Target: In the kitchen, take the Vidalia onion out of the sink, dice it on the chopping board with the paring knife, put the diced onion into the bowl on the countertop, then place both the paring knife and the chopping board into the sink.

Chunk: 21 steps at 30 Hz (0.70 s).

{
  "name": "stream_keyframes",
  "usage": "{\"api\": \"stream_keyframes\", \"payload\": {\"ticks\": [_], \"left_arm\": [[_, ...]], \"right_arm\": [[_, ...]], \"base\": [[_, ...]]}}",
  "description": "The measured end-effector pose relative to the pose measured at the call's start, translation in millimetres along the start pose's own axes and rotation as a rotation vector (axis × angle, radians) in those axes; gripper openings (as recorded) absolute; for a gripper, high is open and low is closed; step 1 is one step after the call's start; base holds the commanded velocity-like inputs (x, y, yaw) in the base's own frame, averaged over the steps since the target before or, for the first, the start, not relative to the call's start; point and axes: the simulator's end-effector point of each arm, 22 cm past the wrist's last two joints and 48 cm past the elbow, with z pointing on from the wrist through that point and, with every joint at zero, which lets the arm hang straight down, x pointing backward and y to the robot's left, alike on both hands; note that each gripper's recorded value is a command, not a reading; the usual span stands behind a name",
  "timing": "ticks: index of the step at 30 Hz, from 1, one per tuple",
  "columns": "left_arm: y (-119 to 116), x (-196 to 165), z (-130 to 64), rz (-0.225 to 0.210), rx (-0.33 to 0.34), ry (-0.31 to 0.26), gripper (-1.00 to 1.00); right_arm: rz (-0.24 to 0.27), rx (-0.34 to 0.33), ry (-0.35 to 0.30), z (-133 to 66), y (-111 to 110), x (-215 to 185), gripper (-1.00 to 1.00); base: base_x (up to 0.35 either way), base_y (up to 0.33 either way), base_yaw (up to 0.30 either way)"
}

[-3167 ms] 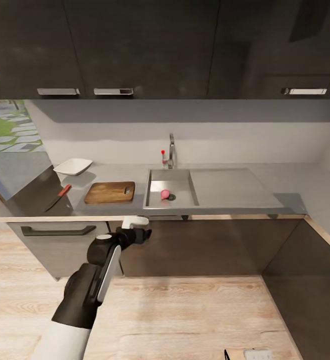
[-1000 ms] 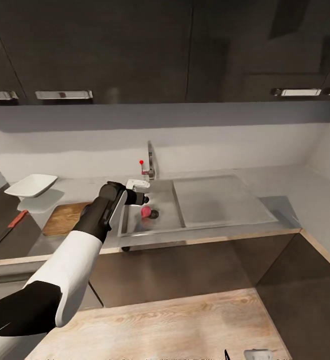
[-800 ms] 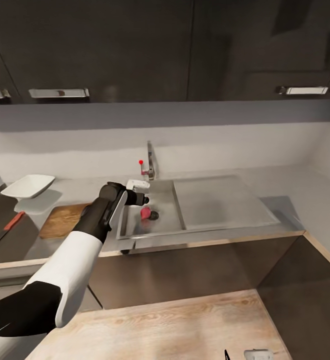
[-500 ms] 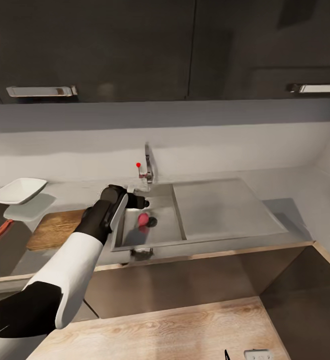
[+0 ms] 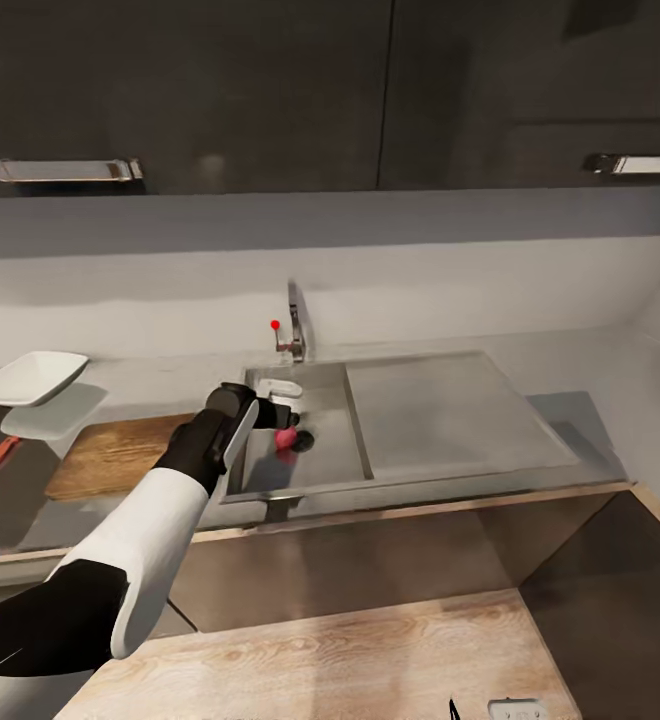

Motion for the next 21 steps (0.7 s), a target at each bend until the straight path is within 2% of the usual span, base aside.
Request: {"api": "stream_keyframes", "payload": {"ticks": [4,8,15,21], "left_arm": [[0,10,7.2,-0.002,0.002,0.022,1.00],[0,22,15.4,-0.004,0.003,0.051,1.00],[1,30,27.1,-0.006,0.005,0.044,1.00],[1,40,34.0,-0.008,0.007,0.064,1.00]], "right_arm": [[0.000,0.000,0.006,0.1,0,3,1.00],[-0.001,-0.001,0.013,0.4,0,6,1.00],[0.000,-0.001,0.023,0.6,0,10,1.00],[-0.001,-0.001,0.033,0.4,1,14,1.00]], "base": [[0.235,0.000,0.000],[0.075,0.000,0.000],[0.030,0.000,0.000],[0.286,0.000,0.000]]}}
